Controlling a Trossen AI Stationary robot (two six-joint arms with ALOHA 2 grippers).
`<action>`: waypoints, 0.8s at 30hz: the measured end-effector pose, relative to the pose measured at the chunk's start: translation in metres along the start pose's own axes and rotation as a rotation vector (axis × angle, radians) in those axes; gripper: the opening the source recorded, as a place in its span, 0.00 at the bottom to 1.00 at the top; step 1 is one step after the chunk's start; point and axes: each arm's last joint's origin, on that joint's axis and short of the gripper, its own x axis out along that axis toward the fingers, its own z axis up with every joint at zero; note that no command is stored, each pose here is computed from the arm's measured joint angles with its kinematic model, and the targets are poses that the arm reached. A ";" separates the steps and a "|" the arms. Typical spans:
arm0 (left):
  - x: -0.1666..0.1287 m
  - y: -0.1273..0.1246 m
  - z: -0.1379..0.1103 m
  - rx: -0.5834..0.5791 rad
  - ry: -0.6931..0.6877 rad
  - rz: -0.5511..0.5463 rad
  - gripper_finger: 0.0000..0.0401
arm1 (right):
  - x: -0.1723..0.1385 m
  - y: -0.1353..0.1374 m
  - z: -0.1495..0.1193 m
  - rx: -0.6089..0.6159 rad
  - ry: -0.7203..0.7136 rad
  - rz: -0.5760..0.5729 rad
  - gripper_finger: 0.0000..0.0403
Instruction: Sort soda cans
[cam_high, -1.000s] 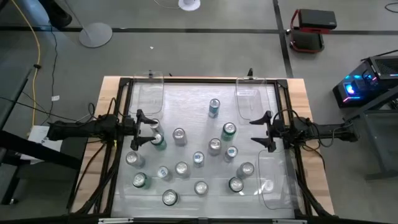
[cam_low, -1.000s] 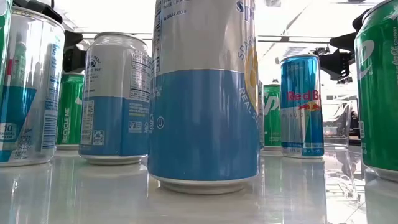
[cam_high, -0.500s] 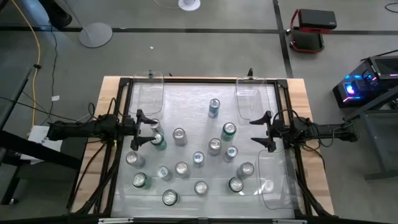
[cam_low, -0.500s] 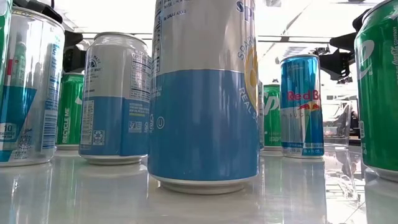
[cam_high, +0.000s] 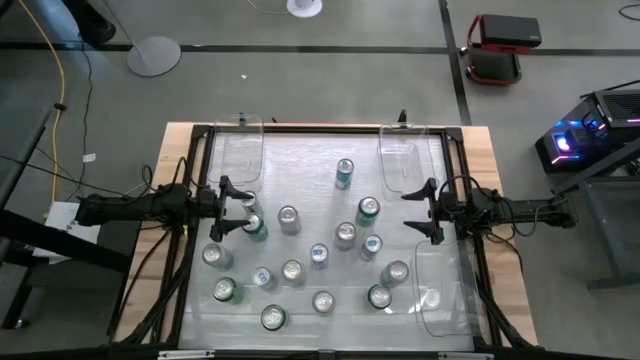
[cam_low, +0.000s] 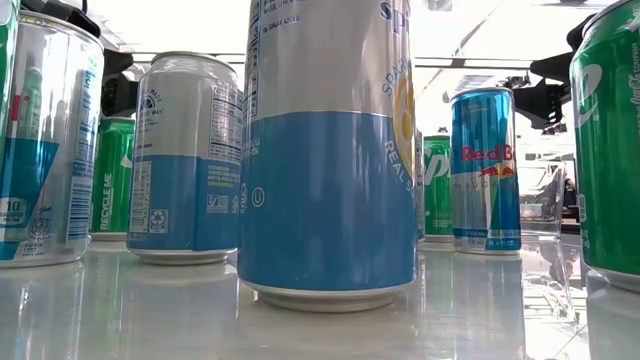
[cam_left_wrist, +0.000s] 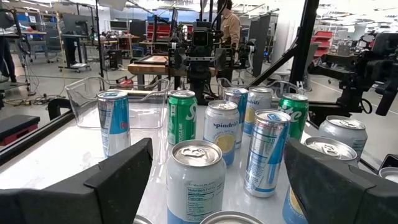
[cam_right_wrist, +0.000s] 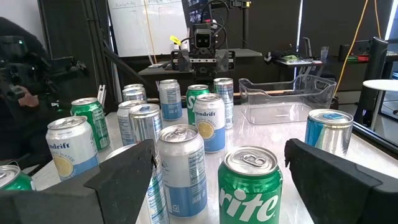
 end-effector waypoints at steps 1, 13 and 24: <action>0.000 0.000 0.000 0.000 0.000 0.000 0.85 | 0.000 0.000 0.000 0.000 0.000 0.000 0.87; 0.000 0.000 0.002 -0.036 -0.024 -0.001 0.85 | 0.000 0.000 0.000 0.000 0.000 0.000 0.87; -0.001 0.000 0.016 -0.334 -0.162 -0.028 0.85 | 0.000 0.000 0.000 0.000 -0.001 0.000 0.87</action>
